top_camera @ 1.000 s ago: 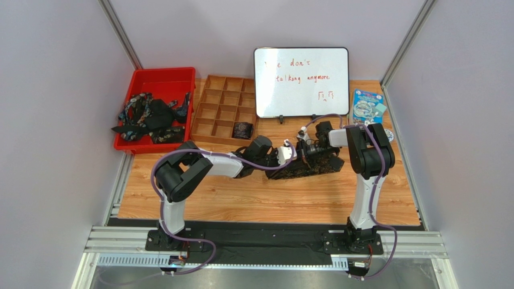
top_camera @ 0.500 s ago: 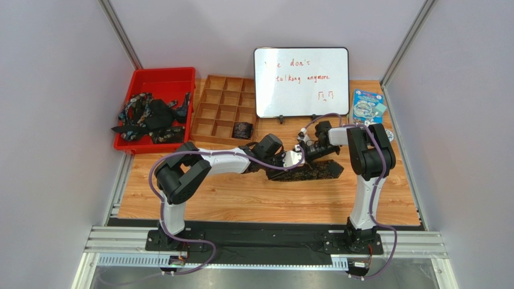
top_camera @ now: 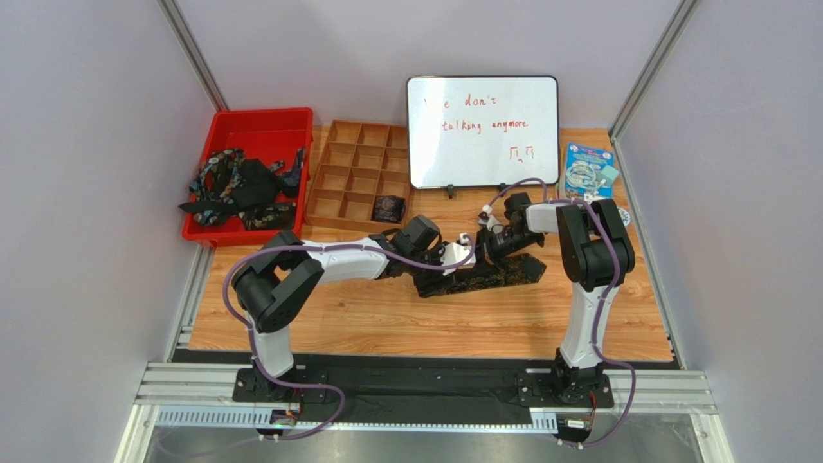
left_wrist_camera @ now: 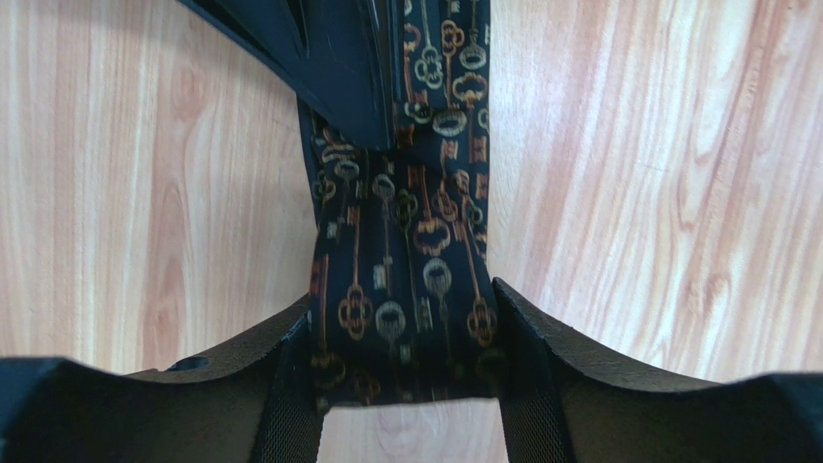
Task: Roll the ties
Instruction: Roll the tie at the center of the board.
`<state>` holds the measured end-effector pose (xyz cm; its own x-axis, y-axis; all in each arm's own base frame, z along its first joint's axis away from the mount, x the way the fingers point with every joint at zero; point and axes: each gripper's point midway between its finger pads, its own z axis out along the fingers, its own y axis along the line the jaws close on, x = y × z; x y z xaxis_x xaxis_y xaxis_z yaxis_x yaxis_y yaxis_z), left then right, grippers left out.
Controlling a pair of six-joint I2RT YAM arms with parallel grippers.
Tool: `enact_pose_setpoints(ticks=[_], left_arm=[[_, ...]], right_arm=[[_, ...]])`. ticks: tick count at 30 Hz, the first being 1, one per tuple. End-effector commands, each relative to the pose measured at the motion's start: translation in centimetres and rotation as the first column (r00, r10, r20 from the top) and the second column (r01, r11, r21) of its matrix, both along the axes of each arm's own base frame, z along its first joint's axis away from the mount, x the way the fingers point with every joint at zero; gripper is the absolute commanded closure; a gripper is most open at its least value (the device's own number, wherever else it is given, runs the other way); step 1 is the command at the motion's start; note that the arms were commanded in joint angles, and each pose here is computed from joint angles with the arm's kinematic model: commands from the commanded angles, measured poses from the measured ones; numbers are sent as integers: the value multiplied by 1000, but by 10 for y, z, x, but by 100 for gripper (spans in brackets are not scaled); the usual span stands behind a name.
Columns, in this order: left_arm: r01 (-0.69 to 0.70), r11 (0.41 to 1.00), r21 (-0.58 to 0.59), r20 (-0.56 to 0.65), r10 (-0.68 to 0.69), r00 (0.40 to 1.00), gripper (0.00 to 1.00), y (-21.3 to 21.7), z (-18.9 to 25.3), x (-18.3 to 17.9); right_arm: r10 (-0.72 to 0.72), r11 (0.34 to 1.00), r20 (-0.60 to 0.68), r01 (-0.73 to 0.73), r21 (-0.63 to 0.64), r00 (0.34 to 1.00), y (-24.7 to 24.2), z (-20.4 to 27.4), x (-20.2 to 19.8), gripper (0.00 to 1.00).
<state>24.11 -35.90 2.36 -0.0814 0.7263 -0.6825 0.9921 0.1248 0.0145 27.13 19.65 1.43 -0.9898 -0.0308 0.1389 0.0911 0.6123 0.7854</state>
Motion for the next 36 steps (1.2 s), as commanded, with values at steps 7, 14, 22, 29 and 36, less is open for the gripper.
enact_pose_setpoints(ticks=[7, 14, 22, 29, 36], left_arm=[[-38, 983, -181, -63, 27, 998, 38, -16, 20, -6], [-82, 984, -156, -109, 65, 992, 57, -25, 2, 3], [-26, 989, 143, -49, 33, 998, 89, 12, -26, -1], [7, 956, 293, -35, 4, 999, 93, 34, -43, -11], [5, 945, 326, -27, 4, 1000, 94, 34, -46, -9]], right_arm=[[13, 965, 44, -1, -262, 999, -33, -48, 0, 100], [14, 967, 51, 0, -253, 999, -30, -46, -1, 100], [56, 985, 99, -39, -168, 994, -16, -14, 5, 100], [88, 994, 151, -78, -70, 985, -8, 51, 15, 81], [80, 997, 154, -78, -14, 985, -17, 92, 8, 66]])
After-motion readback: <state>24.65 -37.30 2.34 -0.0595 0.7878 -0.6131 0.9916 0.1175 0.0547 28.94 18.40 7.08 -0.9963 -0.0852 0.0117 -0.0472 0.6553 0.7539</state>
